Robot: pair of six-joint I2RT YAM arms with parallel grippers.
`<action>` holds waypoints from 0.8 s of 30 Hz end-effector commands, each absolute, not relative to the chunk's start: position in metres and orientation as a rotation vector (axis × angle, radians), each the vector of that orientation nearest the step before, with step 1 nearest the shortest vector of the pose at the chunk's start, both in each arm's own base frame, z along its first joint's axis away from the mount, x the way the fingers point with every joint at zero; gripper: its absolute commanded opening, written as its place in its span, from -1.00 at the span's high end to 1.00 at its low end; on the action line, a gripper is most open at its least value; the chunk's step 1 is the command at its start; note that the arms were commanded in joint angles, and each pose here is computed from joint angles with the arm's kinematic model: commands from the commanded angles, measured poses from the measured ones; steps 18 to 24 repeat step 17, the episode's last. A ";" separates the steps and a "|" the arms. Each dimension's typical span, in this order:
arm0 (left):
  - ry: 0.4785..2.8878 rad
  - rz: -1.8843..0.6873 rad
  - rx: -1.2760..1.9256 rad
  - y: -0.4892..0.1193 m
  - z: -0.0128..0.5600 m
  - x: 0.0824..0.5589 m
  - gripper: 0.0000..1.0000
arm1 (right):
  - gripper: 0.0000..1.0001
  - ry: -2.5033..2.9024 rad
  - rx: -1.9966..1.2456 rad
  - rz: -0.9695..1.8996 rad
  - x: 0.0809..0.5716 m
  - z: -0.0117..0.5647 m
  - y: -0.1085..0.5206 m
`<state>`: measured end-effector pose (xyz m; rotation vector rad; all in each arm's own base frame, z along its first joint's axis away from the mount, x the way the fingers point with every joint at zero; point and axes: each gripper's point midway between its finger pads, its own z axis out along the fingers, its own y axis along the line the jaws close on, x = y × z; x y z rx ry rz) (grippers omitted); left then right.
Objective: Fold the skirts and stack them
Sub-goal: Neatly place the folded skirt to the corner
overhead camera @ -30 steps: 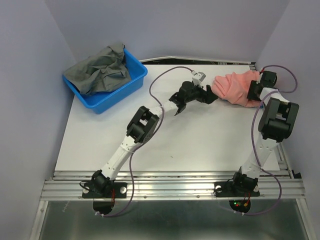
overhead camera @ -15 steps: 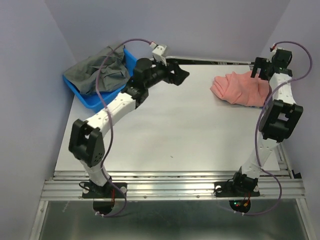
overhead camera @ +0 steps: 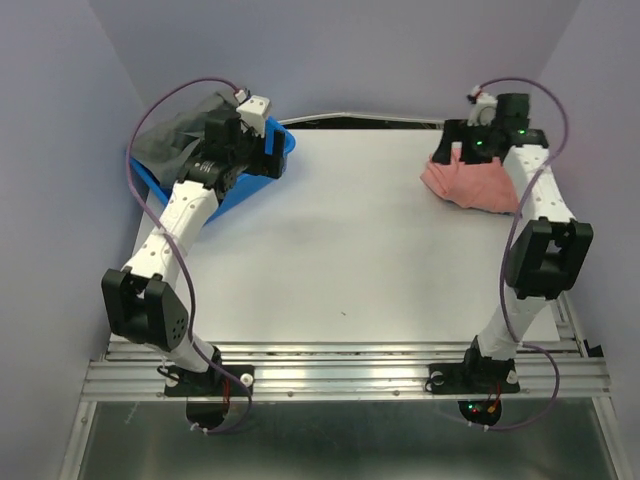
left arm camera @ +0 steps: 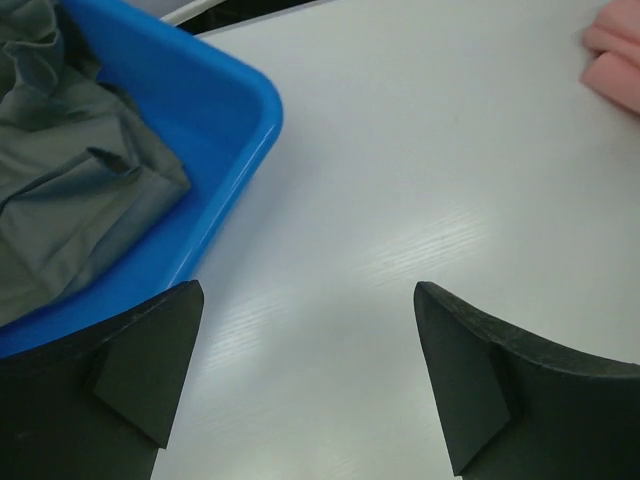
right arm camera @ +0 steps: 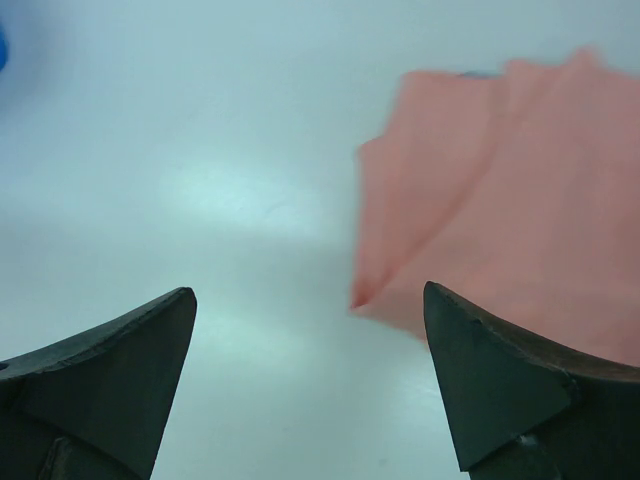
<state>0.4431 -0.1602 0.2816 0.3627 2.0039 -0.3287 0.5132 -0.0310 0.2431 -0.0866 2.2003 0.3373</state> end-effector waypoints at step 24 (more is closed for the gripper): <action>2.161 -0.181 0.593 -0.129 0.208 0.347 -0.97 | -1.00 2.369 -0.452 0.602 0.362 0.161 0.139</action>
